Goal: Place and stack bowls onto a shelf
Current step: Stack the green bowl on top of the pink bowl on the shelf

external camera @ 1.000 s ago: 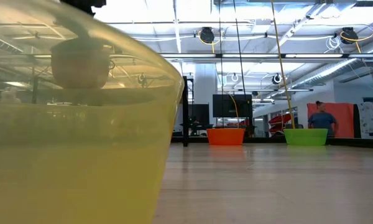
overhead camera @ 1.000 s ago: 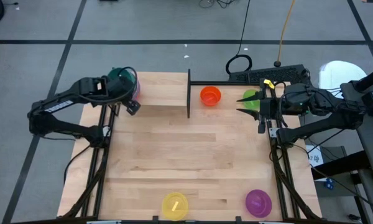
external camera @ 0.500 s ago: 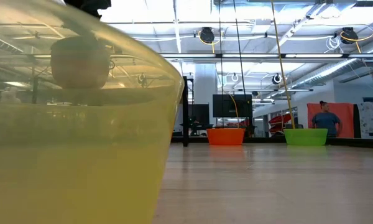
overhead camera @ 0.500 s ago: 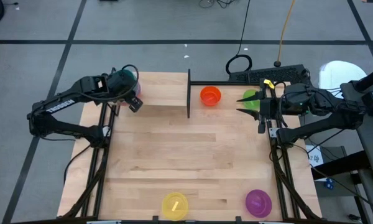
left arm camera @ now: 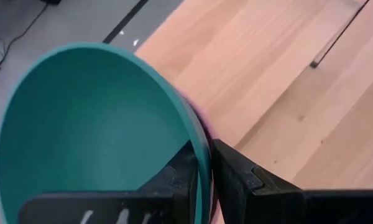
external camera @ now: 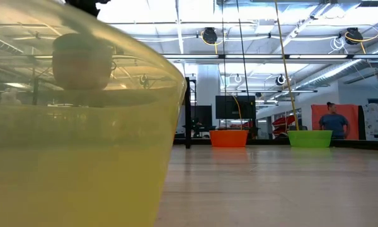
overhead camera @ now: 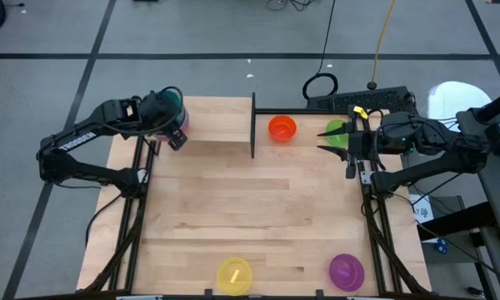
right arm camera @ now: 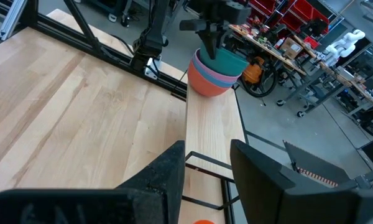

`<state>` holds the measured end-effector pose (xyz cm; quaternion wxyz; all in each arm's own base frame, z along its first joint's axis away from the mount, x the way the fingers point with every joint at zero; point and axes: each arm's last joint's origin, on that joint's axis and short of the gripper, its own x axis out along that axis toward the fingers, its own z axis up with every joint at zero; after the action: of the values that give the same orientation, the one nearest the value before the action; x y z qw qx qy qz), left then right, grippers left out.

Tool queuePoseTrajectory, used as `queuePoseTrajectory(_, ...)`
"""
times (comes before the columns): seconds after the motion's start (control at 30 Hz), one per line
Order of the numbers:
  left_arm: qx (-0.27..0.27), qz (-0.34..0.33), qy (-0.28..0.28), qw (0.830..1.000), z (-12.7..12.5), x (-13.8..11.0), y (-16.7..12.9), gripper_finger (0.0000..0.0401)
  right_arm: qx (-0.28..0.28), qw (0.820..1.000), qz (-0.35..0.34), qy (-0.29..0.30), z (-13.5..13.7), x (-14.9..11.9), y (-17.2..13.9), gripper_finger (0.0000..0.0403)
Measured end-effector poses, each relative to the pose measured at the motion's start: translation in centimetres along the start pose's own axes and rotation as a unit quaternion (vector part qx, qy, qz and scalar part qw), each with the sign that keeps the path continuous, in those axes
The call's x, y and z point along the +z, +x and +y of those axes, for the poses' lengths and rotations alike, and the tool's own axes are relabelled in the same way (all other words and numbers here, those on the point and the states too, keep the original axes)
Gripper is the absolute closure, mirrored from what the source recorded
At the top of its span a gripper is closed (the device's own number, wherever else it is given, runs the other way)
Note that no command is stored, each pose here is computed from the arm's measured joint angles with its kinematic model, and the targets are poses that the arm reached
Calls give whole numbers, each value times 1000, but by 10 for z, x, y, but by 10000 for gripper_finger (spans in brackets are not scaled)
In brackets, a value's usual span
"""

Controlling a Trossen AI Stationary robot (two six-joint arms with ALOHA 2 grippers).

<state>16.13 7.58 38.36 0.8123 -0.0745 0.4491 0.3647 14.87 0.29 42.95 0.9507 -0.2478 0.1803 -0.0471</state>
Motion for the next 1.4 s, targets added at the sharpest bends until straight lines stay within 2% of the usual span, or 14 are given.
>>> queuePoseTrajectory(0.17, 4, 16, -9, 1000, -1, -1, 3, 352, 0, 1000, 0, -1, 0, 0, 0, 282)
queuePoseTrajectory(0.3, 19, 11, 11, 1000, 0, -1, 2, 352, 0, 1000, 0, -4, 0, 0, 0, 282)
queuePoseTrajectory(0.43, 4, 13, 18, 1000, -1, -1, 2, 352, 0, 1000, 0, -9, 0, 0, 0, 282)
queuePoseTrajectory(0.5, -6, 15, -1, 1000, -1, -1, 2, 352, 0, 1000, 0, -9, 0, 0, 0, 282)
queuePoseTrajectory(0.67, -26, 23, -4, 999, -2, -2, 2, 352, 0, 1000, 0, -11, 0, 0, 0, 282)
queuePoseTrajectory(0.77, -16, 21, 9, 1000, -2, -2, 2, 352, 0, 1000, 0, -16, 0, 0, 0, 282)
queuePoseTrajectory(0.87, -35, 23, 13, 999, -3, -2, 2, 352, 0, 1000, 0, -17, 0, 0, 0, 282)
queuePoseTrajectory(1.03, 4, 33, 16, 999, 1, -3, 4, 352, 0, 1000, 0, -17, 0, 0, 0, 282)
queuePoseTrajectory(1.23, 6, 33, 12, 999, 1, -3, 5, 352, 0, 1000, 0, -30, 0, 0, 0, 282)
queuePoseTrajectory(1.4, 7, 32, -14, 999, 1, -3, 5, 352, 0, 1000, 0, -30, 0, 0, 0, 282)
